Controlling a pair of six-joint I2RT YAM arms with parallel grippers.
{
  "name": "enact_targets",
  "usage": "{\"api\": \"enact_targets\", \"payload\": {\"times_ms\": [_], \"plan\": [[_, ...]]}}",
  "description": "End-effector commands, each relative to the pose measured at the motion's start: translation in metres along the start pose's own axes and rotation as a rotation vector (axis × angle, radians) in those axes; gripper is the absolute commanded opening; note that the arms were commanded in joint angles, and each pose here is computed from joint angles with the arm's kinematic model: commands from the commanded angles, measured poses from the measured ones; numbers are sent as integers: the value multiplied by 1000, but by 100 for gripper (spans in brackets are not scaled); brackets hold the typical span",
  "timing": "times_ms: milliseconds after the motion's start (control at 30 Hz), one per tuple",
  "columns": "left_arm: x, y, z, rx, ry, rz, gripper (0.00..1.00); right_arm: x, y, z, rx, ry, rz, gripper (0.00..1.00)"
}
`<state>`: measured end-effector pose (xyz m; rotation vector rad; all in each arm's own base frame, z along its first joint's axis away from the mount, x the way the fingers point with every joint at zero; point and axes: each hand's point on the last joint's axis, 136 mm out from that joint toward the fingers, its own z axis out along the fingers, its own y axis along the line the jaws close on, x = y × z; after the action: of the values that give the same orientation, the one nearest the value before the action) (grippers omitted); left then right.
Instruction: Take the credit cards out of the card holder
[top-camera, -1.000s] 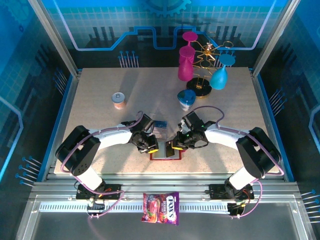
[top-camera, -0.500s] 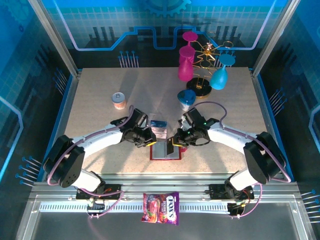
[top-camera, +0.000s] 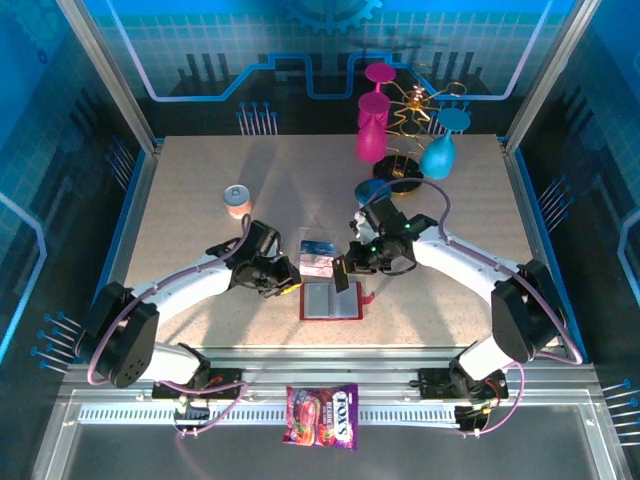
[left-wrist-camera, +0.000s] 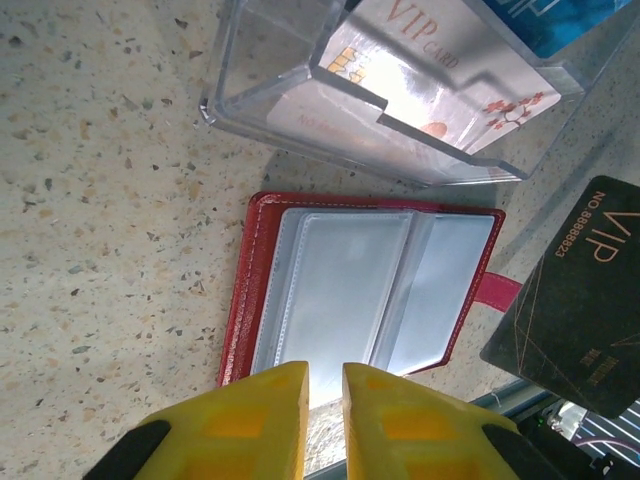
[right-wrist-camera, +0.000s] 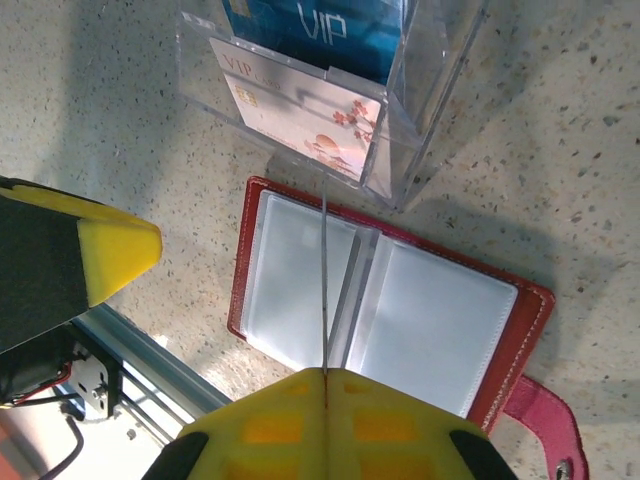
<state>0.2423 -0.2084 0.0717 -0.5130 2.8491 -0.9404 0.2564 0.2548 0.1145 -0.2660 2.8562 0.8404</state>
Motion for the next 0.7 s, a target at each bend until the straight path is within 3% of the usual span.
{"api": "enact_targets", "payload": {"times_ms": [0, 400, 667], "plan": [[2, 1, -5, 24, 1, -24, 18, -1, 3, -6, 34, 25, -88, 0], [3, 12, -12, 33, -27, -51, 18, -32, 17, -25, 77, -31, -349, 0], [3, 17, -17, 36, -42, -64, 18, -57, 18, -26, 162, 5, -566, 0]]}}
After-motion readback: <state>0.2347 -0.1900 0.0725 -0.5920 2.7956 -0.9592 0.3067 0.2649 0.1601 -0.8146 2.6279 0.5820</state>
